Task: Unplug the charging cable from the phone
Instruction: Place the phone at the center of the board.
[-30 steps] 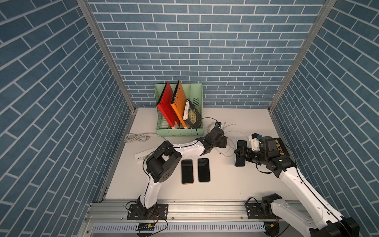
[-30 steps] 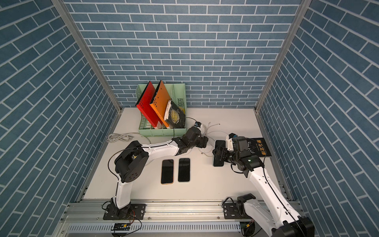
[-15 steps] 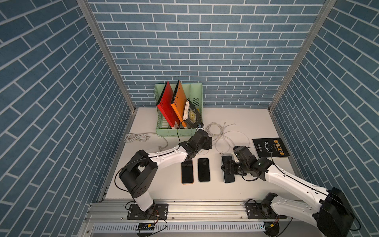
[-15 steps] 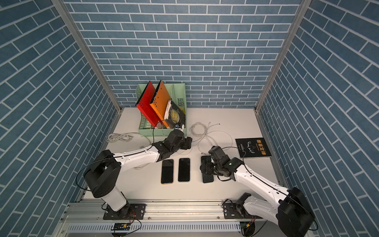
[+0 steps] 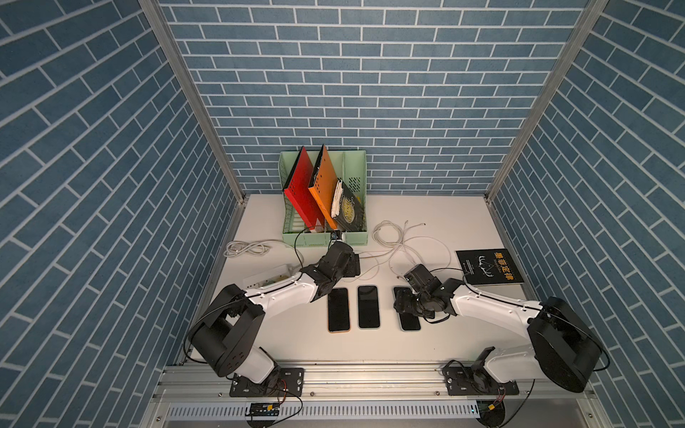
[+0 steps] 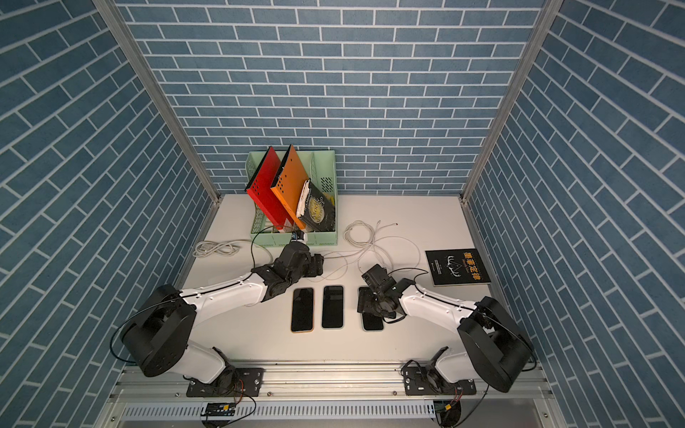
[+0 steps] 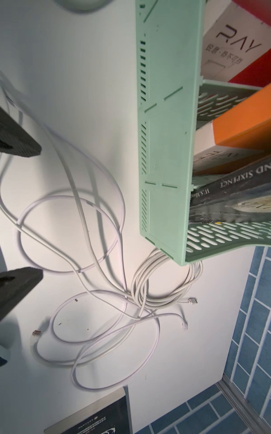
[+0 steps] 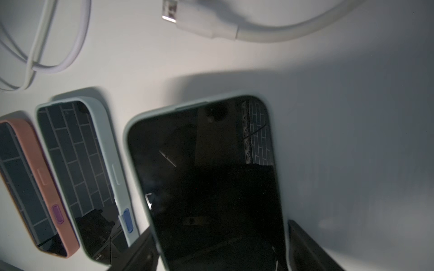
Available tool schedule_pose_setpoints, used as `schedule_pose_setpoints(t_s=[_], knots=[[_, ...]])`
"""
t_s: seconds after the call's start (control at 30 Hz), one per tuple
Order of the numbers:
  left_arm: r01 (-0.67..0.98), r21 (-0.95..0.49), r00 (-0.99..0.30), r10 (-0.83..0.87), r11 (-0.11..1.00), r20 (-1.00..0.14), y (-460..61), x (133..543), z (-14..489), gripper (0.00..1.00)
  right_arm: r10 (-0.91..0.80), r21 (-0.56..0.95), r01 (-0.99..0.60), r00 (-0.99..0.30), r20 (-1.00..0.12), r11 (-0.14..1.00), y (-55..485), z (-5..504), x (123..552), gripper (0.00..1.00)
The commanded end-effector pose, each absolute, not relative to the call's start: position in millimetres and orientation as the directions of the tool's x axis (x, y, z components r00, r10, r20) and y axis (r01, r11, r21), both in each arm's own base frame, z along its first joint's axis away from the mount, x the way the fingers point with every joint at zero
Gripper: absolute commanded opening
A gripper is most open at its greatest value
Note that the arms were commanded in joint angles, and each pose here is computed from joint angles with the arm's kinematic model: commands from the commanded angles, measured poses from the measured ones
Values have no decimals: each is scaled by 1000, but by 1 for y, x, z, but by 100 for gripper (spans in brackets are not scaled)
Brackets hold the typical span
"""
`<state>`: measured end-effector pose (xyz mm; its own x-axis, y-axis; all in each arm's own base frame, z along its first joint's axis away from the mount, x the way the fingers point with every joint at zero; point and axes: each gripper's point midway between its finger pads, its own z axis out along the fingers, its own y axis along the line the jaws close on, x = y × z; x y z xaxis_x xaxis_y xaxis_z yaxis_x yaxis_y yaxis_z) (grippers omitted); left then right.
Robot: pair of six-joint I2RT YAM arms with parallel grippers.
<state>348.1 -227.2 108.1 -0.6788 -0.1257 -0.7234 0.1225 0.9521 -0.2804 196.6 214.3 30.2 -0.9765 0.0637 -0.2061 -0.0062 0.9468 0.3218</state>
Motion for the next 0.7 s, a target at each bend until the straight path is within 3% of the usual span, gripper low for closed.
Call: schedule_pose_setpoints(t_s=[0.0,0.2,0.47,0.53,0.57,0.67], knots=[[105,-288,-686,-141,952,-714,-220,345,108,79,102,336,17,-966,-236,942,223,34,209,26],[102,-294,-688,-146,950,-711,-218,344,110,79,116,326,35,-966,-229,945,226,30,211,32],[92,-299,-689,-156,950,-708,-216,345,109,79,128,339,57,-973,-190,939,229,18,204,57],[88,-301,-690,-160,950,-706,-215,344,108,79,132,342,61,-973,-187,938,229,17,203,68],[84,-303,-690,-164,949,-705,-215,344,107,79,132,341,62,-974,-186,938,229,17,202,96],[78,-307,-692,-170,949,-702,-213,343,106,79,127,346,56,-974,-187,936,231,18,201,99]])
